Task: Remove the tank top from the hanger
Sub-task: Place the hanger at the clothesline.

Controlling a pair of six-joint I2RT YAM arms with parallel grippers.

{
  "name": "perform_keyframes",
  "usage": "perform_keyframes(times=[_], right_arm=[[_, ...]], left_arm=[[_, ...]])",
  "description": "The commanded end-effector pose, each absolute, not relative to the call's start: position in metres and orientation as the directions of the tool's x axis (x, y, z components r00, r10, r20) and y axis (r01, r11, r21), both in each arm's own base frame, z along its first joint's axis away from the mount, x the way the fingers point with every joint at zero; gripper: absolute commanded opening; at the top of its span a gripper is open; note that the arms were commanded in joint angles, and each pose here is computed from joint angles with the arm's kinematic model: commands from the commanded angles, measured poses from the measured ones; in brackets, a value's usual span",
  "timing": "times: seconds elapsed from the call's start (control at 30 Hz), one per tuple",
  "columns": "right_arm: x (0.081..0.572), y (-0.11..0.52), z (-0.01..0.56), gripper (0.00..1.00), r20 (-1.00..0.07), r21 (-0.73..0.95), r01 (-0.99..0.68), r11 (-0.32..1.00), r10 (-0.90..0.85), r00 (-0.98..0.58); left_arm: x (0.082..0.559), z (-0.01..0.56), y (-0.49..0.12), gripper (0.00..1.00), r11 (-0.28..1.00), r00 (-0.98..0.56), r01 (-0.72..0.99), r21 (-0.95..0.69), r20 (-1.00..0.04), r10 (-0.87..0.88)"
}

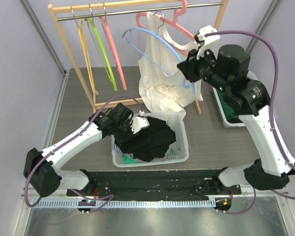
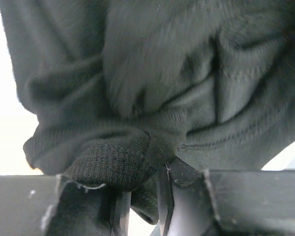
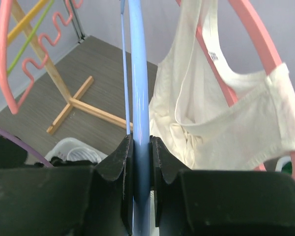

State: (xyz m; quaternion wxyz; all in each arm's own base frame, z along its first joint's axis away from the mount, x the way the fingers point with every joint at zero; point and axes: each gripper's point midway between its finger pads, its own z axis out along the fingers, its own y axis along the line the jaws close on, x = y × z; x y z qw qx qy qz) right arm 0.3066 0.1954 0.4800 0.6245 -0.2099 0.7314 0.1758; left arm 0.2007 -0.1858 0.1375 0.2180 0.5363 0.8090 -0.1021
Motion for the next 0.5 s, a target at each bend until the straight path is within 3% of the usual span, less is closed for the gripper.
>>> perform_keyframes(times=[0.0,0.07,0.13,0.17,0.33,0.47], right_arm=[[0.309,0.211,0.542,0.01,-0.999,-0.026,-0.551,0.834,-0.007,0.036],[0.307,0.223,0.541,0.01,-0.999,-0.053,-0.564,0.824,-0.039,0.038],[0.311,0.231,0.546,0.01,-0.996,-0.088,-0.532,0.842,-0.068,0.056],[0.303,0.244,0.543,0.01,-0.994,-0.107,-0.551,0.827,-0.092,0.055],[0.308,0.252,0.547,0.01,-0.988,-0.156,-0.497,0.853,-0.139,0.071],[0.311,0.253,0.55,0.01,-0.989,-0.148,-0.48,0.865,-0.127,0.077]], left_arm=[[0.194,0.116,-0.195,0.32,0.369,-0.316,0.929,0.033,-0.449,0.836],[0.184,0.112,-0.199,0.41,0.337,-0.299,0.942,0.009,-0.438,0.848],[0.178,0.119,-0.204,0.74,0.312,-0.275,0.95,0.013,-0.435,0.857],[0.179,0.125,-0.207,0.99,0.307,-0.266,0.952,0.022,-0.442,0.857],[0.187,0.182,-0.216,1.0,0.308,-0.227,0.948,0.076,-0.517,0.826],[0.19,0.246,-0.224,1.0,0.301,-0.148,0.944,0.136,-0.64,0.754]])
